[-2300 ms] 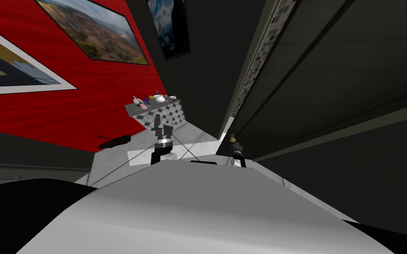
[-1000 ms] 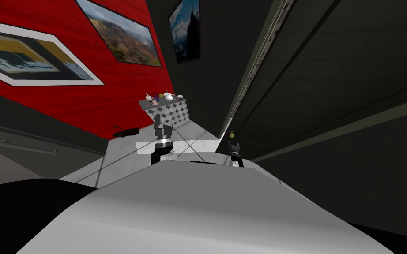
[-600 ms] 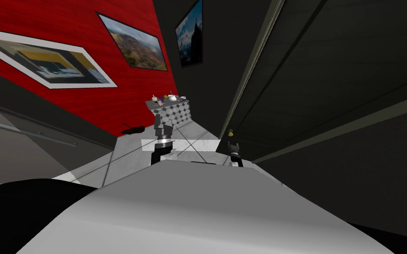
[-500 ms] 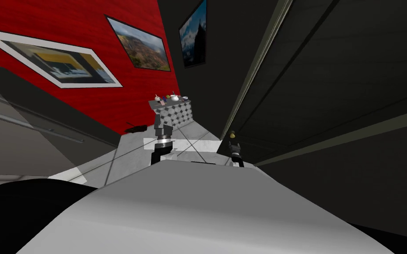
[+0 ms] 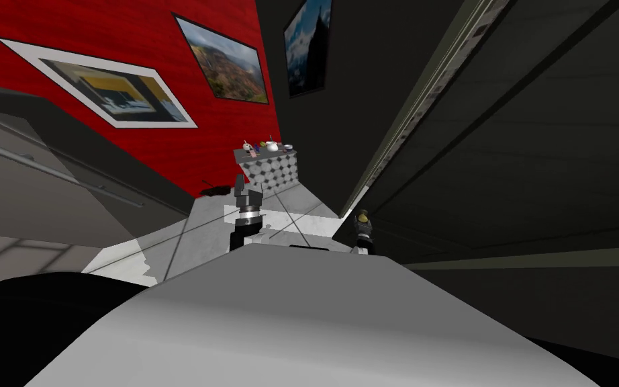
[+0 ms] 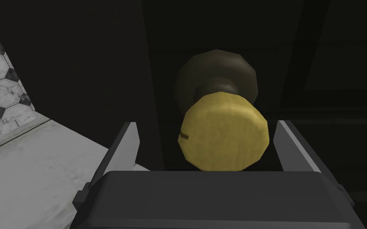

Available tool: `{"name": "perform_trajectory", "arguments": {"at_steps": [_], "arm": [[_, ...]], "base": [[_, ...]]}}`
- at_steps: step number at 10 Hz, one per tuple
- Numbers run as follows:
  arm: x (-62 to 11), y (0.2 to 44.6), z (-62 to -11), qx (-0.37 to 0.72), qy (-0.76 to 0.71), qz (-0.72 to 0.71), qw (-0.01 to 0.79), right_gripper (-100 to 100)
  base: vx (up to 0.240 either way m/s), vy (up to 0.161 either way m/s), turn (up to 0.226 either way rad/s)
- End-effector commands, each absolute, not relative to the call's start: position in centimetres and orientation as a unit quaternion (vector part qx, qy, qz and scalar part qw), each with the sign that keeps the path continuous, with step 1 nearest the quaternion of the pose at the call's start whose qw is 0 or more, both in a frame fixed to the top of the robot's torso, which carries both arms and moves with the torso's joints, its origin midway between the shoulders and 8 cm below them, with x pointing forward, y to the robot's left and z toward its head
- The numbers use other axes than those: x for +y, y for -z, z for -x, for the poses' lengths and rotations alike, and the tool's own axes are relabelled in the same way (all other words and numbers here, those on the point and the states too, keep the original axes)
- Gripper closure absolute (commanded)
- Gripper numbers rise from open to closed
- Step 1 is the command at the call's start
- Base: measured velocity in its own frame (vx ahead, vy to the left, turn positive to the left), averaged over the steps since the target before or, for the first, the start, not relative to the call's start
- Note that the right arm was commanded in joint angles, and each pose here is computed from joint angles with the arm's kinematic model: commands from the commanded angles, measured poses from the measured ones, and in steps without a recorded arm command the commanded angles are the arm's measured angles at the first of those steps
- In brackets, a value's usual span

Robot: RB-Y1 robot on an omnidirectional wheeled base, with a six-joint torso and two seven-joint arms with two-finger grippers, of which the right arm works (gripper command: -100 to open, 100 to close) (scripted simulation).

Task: Pull the door open

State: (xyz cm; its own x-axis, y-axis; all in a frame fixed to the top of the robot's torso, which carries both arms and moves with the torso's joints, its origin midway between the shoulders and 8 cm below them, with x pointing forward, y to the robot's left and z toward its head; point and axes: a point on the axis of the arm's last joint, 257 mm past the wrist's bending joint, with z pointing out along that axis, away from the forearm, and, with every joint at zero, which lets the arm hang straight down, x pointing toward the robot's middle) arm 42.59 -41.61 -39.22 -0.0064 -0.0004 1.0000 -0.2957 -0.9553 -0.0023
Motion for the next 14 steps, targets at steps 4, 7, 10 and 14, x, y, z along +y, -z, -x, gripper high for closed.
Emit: {"name": "perform_trajectory", "arguments": {"at_steps": [4,7,10,14], "arm": [[-41.6,39.2,-42.6,-0.106,-0.701,-0.697,0.105,100],[-41.6,39.2,-42.6,-0.106,-0.701,-0.697,0.105,100],[-42.0,39.2,-41.9,-0.09,-0.703,-0.699,0.092,100],[-41.8,39.1,-41.0,-0.068,-0.705,-0.703,0.069,100]], "base": [[0.004,-0.008,-0.005],[-0.008,0.003,-0.002],[-0.175,-0.029,0.133],[-0.241,-0.037,0.128]]}}
